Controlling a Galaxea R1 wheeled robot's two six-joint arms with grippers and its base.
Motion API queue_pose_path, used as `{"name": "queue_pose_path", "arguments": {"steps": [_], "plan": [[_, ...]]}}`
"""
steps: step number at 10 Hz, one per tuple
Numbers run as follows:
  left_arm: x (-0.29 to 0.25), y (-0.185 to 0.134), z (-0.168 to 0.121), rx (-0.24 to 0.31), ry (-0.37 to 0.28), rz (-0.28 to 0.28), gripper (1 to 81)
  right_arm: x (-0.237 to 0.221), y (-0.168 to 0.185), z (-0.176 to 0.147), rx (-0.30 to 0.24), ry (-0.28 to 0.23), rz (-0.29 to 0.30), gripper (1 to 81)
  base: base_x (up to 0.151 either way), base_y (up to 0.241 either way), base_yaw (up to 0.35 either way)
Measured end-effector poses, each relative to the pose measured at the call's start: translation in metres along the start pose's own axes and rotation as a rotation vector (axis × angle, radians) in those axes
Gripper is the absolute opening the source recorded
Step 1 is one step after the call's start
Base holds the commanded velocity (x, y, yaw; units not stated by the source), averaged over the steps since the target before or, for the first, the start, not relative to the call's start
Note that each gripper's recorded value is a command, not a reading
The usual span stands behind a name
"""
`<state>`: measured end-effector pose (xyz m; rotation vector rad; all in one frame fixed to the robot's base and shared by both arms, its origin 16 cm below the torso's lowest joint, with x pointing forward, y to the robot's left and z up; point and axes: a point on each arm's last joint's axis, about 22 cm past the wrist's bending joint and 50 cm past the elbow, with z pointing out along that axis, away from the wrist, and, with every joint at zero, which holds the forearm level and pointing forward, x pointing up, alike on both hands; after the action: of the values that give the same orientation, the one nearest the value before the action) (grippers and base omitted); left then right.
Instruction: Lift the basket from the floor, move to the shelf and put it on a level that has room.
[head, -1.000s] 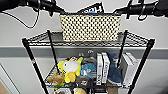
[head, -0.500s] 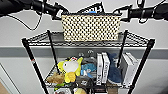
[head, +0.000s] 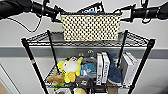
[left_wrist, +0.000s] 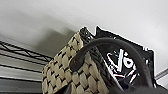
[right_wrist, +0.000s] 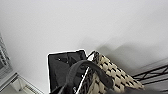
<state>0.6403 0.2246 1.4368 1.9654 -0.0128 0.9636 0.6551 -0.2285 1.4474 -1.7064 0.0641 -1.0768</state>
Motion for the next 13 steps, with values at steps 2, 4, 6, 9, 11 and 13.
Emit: {"name": "queue_pose_path", "arguments": {"steps": [2,4,6,9,11,13], "plan": [[0.012,-0.002,-0.037,-0.003,0.044,0.005,81.1,0.012,0.008,-0.035,-0.015,0.026,-0.008,81.1,0.000,0.000,0.000],[0.028,-0.006,-0.089,-0.003,0.117,0.009,81.1,0.027,0.009,-0.074,-0.017,0.071,-0.016,81.1,0.000,0.000,0.000],[0.021,-0.012,-0.119,-0.003,0.133,0.019,81.1,0.026,0.007,-0.102,-0.017,0.078,-0.026,81.1,0.000,0.000,0.000],[0.009,-0.031,-0.159,0.019,0.157,0.027,81.1,0.041,0.037,-0.170,-0.077,0.138,-0.020,81.1,0.000,0.000,0.000],[-0.004,-0.055,-0.198,0.048,0.185,0.019,81.1,0.042,0.064,-0.213,-0.138,0.155,-0.013,81.1,0.000,0.000,0.000],[-0.020,-0.071,-0.226,0.074,0.206,0.028,81.1,0.035,0.090,-0.241,-0.198,0.151,-0.007,81.1,0.000,0.000,0.000]]}}
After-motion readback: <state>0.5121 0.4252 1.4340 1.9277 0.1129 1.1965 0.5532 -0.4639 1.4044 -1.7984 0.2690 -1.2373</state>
